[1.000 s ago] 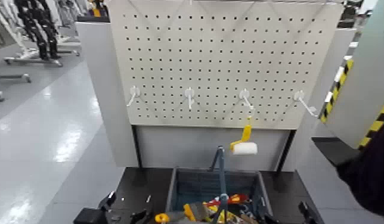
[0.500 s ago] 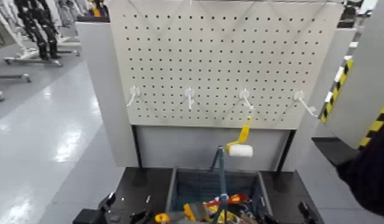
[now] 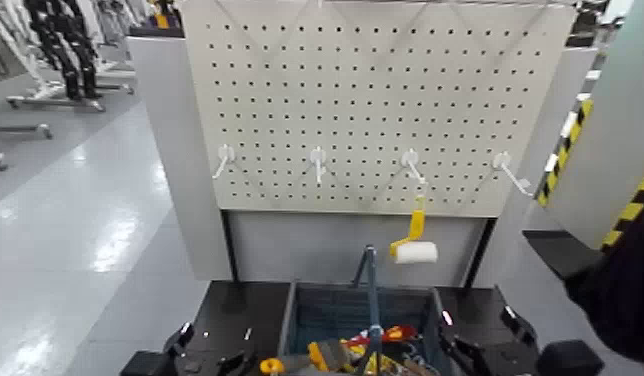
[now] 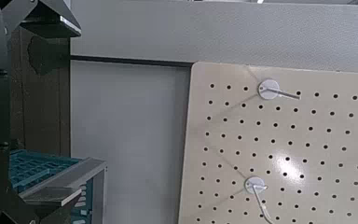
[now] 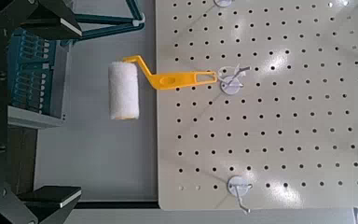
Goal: Put the yellow roller into the crate.
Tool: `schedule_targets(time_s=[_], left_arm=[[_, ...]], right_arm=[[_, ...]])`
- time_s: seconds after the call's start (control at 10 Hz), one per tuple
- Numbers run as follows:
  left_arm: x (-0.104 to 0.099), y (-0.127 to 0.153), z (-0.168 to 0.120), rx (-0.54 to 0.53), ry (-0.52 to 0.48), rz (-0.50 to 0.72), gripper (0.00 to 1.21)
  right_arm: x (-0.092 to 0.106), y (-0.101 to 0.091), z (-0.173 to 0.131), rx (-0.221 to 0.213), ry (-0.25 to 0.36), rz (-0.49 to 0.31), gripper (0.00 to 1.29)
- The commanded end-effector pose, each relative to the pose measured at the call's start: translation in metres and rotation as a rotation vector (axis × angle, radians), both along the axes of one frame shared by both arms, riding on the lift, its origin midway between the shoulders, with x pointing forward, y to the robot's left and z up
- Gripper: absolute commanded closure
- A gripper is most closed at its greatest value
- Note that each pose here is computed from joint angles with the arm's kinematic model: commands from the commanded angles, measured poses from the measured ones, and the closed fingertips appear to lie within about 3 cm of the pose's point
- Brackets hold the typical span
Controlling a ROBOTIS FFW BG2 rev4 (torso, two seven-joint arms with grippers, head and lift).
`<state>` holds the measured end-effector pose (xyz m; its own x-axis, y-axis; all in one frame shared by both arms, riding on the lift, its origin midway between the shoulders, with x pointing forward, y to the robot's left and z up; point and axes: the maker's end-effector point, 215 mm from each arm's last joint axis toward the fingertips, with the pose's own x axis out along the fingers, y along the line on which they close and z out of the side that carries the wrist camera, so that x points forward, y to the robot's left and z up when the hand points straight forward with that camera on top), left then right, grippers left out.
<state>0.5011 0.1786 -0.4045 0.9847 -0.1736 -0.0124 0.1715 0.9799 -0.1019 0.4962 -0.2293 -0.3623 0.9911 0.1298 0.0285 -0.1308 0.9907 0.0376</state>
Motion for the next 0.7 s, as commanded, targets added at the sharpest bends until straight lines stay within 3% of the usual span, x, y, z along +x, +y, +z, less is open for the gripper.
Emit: schedule_targets(time_s=[0.1, 0.7], left_arm=[[0.000, 0.000, 0.000, -0.004, 0.001, 0.000, 0.11], [0.001, -0.002, 0.001, -0.005, -0.001, -0.007, 0.10]], right_arm=[[0.026, -0.010, 0.015, -0.019, 0.014, 0.068, 0.13], [0.081, -0.011, 0.045, -0.082, 0.037, 0.256, 0.12]])
